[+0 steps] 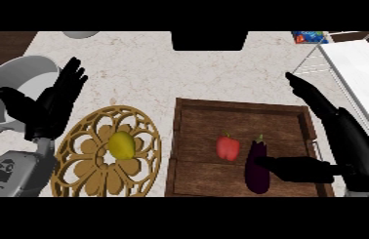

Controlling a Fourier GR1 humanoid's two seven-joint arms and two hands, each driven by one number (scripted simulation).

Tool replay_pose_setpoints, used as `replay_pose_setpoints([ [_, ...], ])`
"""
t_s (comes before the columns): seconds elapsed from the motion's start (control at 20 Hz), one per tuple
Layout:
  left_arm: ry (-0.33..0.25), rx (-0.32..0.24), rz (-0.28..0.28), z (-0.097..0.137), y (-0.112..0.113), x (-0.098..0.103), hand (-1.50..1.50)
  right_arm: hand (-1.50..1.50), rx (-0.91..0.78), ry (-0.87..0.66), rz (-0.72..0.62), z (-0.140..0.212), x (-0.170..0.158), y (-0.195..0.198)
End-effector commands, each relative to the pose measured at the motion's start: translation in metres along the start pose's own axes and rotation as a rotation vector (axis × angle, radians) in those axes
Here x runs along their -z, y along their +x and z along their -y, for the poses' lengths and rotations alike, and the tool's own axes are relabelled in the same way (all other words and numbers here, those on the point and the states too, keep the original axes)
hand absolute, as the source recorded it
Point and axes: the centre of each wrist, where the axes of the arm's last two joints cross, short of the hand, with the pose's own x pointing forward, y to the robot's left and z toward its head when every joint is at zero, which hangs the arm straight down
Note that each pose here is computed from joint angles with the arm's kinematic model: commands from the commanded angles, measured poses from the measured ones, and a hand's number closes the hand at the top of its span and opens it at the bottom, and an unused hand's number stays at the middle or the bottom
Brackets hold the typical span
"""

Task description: Pick the bell pepper from the tray and place it in the tiered shelf

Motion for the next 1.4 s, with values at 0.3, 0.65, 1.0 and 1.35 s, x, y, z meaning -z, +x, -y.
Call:
replay_pose_setpoints([
  [0.3,-0.047,-0.007,0.008,0.008,0.007,0.005,0.00,-1.50,-0.835,0.093,-0.286,-0.014,-0.003,0.028],
  [0.65,-0.043,-0.006,0.007,0.019,-0.007,0.000,0.00,-1.50,-0.875,0.121,-0.368,-0.089,0.010,0.052],
  [1.0,-0.018,0.006,-0.003,0.000,0.007,0.006,0.00,-1.50,-1.030,0.174,-0.487,-0.125,0.030,0.038],
  [1.35,-0.017,-0.008,-0.016,0.002,0.002,0.005,0.00,-1.50,-1.107,0.195,-0.533,-0.142,0.032,0.038],
])
